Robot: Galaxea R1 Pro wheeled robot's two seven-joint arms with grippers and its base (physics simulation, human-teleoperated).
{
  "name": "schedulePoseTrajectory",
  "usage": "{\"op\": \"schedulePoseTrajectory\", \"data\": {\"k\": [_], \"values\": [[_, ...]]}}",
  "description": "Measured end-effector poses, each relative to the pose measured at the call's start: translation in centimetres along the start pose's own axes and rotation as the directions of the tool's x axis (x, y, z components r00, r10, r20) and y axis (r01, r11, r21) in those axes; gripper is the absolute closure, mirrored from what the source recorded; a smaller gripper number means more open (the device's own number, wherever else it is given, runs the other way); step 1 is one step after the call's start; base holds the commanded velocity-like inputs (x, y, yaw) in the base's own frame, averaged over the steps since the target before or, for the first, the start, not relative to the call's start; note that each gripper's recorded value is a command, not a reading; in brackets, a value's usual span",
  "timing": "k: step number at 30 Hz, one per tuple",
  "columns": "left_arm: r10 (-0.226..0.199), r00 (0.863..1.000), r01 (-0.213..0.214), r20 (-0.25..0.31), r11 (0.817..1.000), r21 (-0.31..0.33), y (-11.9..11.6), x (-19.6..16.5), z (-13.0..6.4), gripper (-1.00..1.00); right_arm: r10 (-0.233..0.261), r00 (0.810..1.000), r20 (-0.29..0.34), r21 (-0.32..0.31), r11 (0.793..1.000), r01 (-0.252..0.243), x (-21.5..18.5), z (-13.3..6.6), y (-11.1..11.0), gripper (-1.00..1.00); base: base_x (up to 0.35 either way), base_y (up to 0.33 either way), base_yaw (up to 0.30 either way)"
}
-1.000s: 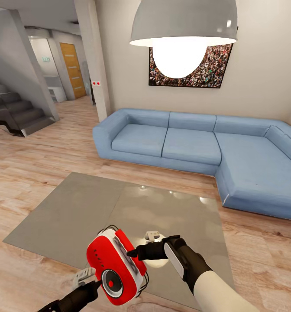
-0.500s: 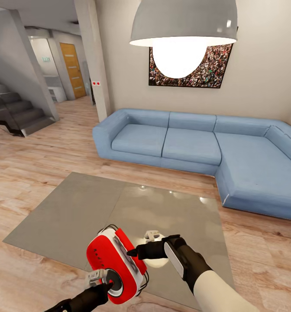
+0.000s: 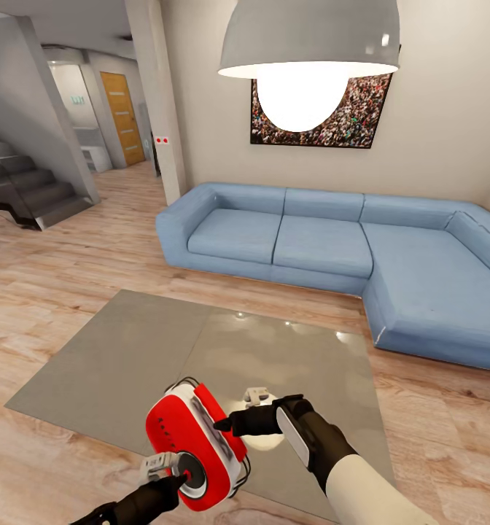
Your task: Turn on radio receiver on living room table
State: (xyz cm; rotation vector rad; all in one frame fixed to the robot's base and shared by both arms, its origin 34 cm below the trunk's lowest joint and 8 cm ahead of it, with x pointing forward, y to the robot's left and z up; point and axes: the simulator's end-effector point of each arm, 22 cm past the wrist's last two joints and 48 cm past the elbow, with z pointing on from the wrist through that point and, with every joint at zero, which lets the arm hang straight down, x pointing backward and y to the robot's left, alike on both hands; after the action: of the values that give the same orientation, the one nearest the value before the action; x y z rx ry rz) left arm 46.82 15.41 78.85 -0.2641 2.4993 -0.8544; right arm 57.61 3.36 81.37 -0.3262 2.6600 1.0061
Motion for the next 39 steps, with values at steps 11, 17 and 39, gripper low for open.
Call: {"op": "schedulePoseTrajectory", "data": {"k": [11, 17, 39], "values": [[0.001, 0.998, 0.001, 0.061, 1.000, -0.022, 0.8, -2.5, -1.1, 1.00, 0.007, 1.000, -0.005, 0.002, 1.000, -0.007, 0.2, 0.1, -0.2, 1.00, 0.000, 0.000, 0.000], [-0.010, 0.998, 0.016, 0.058, 0.994, -0.104, 2.7, -2.4, -0.9, 1.00, 0.007, 1.000, -0.005, 0.000, 1.000, -0.007, 0.2, 0.1, -0.1, 1.00, 0.000, 0.000, 0.000], [0.007, 0.999, -0.009, -0.046, 0.999, -0.045, -1.5, 0.9, 3.2, 1.00, -0.034, 0.999, 0.010, 0.025, 0.999, 0.033, -0.9, -0.2, -0.5, 1.00, 0.000, 0.000, 0.000]]}}
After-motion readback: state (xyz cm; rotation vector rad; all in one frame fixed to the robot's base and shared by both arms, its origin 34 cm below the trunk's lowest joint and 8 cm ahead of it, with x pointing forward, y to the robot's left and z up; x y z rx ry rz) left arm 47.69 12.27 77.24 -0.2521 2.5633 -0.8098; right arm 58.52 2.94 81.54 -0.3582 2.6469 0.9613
